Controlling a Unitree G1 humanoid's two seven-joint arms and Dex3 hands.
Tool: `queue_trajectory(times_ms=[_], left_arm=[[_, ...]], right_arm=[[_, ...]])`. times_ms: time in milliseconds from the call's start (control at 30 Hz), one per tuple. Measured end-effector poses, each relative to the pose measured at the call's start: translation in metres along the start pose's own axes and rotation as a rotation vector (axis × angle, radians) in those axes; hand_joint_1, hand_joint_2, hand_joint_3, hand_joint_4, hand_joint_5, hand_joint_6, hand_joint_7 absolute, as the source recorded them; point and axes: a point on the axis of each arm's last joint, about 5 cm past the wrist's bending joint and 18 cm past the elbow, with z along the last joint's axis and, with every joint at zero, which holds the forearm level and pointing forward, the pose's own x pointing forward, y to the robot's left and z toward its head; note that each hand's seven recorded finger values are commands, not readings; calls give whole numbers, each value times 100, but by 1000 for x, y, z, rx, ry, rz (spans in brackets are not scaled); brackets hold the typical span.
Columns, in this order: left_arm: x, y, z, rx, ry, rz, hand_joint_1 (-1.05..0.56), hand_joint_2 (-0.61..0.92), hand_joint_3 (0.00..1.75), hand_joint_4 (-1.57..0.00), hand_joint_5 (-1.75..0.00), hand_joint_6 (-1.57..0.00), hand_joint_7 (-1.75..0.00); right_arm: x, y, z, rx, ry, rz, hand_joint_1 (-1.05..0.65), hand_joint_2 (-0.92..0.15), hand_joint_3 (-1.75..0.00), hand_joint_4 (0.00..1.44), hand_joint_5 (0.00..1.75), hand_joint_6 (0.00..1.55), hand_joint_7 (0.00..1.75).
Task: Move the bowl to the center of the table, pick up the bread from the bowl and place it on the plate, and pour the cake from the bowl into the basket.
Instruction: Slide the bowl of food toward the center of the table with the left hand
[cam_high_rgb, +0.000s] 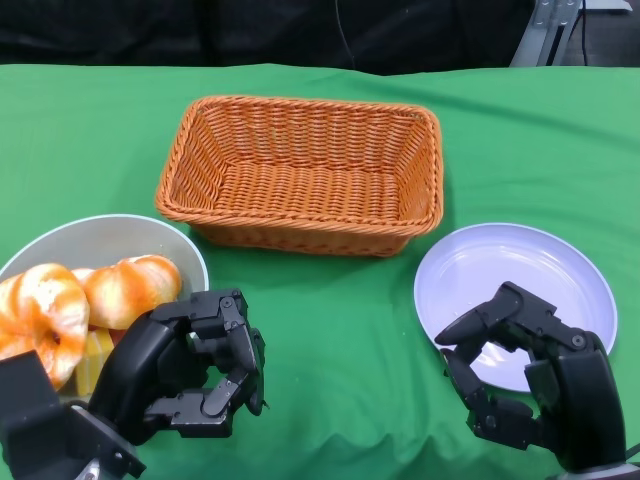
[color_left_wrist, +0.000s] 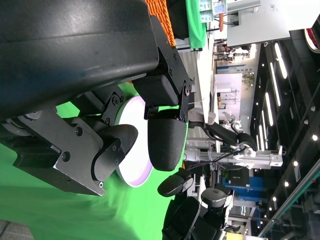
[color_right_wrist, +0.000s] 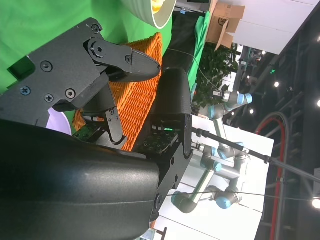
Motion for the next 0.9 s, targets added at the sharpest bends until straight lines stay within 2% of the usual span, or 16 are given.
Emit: queue_trajectory(times_ms=[900], left_arm=[[-1, 1, -2, -4, 8, -3, 9, 59, 118, -87, -166, -86, -138]], right_arm=[[-1, 0, -1, 0, 1, -6, -23, -52, -87, 75, 152, 68, 126]])
